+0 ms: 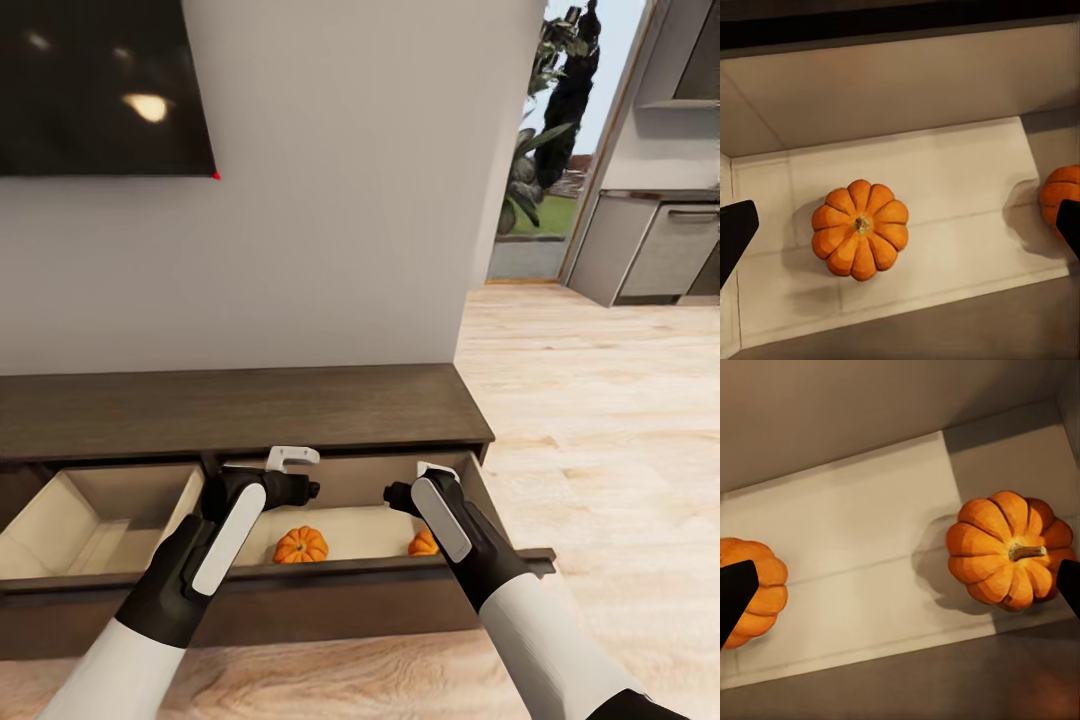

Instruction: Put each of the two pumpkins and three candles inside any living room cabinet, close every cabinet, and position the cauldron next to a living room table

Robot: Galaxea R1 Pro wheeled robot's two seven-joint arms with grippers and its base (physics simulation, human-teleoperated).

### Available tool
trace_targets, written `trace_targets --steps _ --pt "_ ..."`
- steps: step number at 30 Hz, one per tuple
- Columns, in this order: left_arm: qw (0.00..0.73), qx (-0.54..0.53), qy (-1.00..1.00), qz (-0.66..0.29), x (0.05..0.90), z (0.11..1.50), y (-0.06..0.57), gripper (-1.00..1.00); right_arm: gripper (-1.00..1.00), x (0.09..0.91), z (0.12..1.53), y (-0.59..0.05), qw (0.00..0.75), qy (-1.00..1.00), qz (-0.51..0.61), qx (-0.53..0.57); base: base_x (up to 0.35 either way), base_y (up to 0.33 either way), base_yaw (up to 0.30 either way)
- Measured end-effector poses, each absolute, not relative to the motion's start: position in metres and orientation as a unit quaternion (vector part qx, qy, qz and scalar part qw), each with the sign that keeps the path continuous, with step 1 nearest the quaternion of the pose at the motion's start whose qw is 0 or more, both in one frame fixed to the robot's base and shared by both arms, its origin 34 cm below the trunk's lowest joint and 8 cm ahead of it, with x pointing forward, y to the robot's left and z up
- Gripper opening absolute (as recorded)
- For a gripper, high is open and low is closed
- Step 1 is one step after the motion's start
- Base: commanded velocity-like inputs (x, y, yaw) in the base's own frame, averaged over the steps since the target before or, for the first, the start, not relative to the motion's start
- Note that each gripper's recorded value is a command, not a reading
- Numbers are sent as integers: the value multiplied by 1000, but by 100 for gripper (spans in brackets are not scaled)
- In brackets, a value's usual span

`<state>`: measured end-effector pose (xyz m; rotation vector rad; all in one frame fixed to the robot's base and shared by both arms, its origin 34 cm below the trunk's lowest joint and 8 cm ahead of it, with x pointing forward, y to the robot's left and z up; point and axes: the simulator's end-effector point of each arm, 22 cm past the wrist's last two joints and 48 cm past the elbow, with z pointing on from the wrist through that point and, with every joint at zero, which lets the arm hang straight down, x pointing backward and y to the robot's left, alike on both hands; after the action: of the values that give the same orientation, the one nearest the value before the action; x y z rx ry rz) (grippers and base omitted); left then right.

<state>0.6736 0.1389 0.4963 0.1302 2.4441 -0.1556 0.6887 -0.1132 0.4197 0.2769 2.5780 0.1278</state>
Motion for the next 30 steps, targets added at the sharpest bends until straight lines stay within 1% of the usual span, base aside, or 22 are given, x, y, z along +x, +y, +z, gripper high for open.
trace_targets --steps 11,22,25,30 --pt "361 52 929 -59 673 526 138 100 100 692 450 -111 293 949 53 100 -55 0 0" --pt "392 54 916 -61 672 563 137 100 100 694 480 -110 317 942 57 99 -11 0 0" --pt "398 54 914 -61 671 570 137 100 100 695 488 -110 322 940 58 99 -154 0 0" --pt "408 55 909 -61 669 583 137 100 100 695 501 -110 332 936 59 98 -275 0 0"
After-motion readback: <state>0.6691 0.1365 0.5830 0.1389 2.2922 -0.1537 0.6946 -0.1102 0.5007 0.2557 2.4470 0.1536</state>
